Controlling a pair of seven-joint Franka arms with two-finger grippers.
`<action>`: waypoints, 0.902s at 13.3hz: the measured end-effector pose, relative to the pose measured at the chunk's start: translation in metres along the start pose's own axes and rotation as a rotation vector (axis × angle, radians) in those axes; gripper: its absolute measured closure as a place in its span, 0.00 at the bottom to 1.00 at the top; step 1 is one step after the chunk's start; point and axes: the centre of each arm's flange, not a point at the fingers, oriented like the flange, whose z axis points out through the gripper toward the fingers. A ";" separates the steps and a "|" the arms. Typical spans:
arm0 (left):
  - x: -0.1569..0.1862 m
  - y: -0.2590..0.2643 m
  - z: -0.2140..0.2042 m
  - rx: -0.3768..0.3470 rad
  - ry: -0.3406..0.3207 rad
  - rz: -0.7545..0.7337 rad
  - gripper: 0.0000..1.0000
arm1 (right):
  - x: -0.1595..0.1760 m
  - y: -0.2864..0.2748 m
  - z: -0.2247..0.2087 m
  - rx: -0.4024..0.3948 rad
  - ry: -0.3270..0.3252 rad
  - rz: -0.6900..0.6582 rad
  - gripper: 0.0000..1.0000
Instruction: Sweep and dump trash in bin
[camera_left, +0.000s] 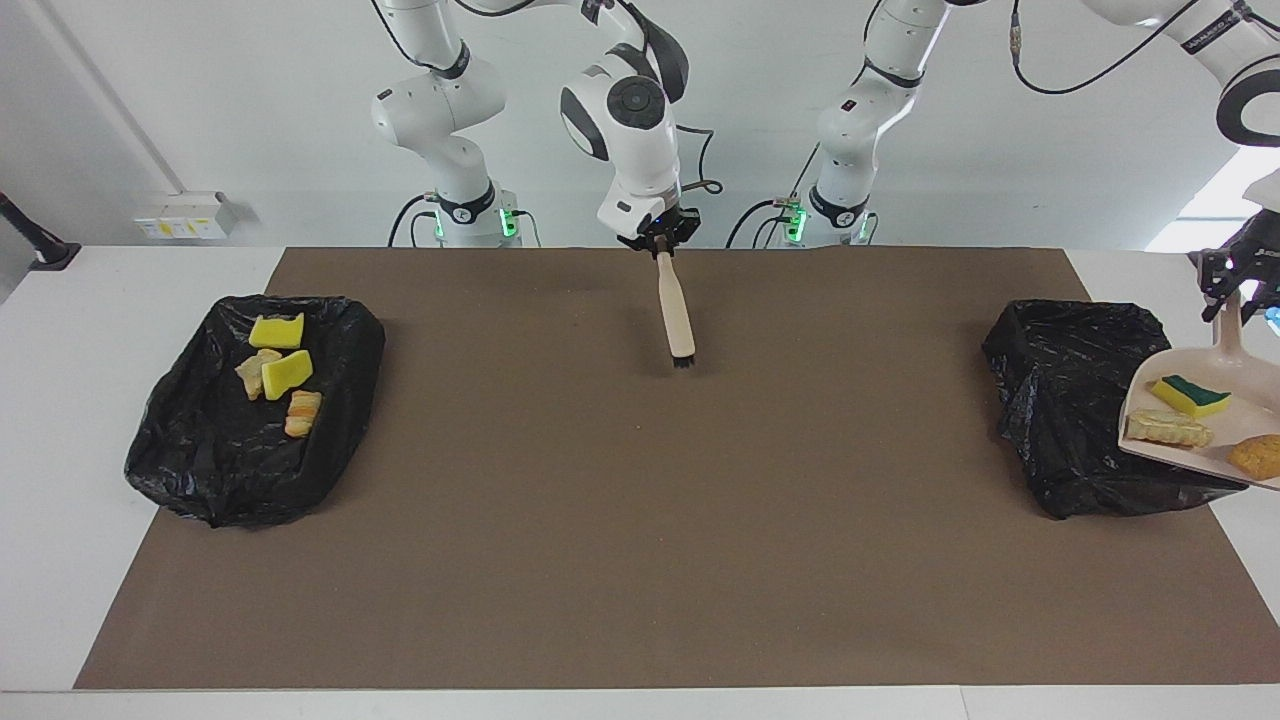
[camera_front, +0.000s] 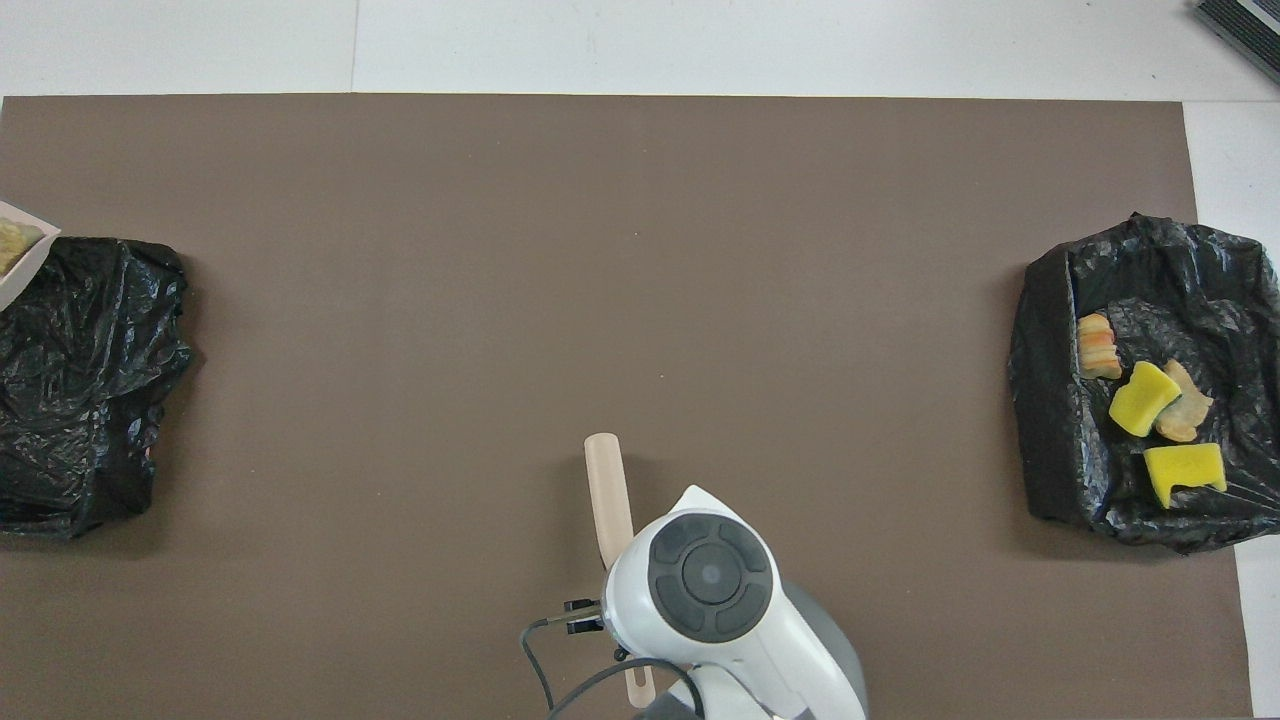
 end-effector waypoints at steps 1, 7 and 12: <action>-0.002 -0.003 0.007 0.007 -0.012 0.020 0.67 | -0.007 -0.007 0.008 -0.007 0.017 0.019 0.74; -0.007 -0.005 0.021 0.022 -0.176 0.234 0.67 | -0.035 -0.026 0.049 -0.064 0.106 0.080 0.74; -0.007 -0.005 0.020 0.021 -0.189 0.305 0.67 | -0.038 -0.032 0.066 -0.086 0.126 0.058 0.74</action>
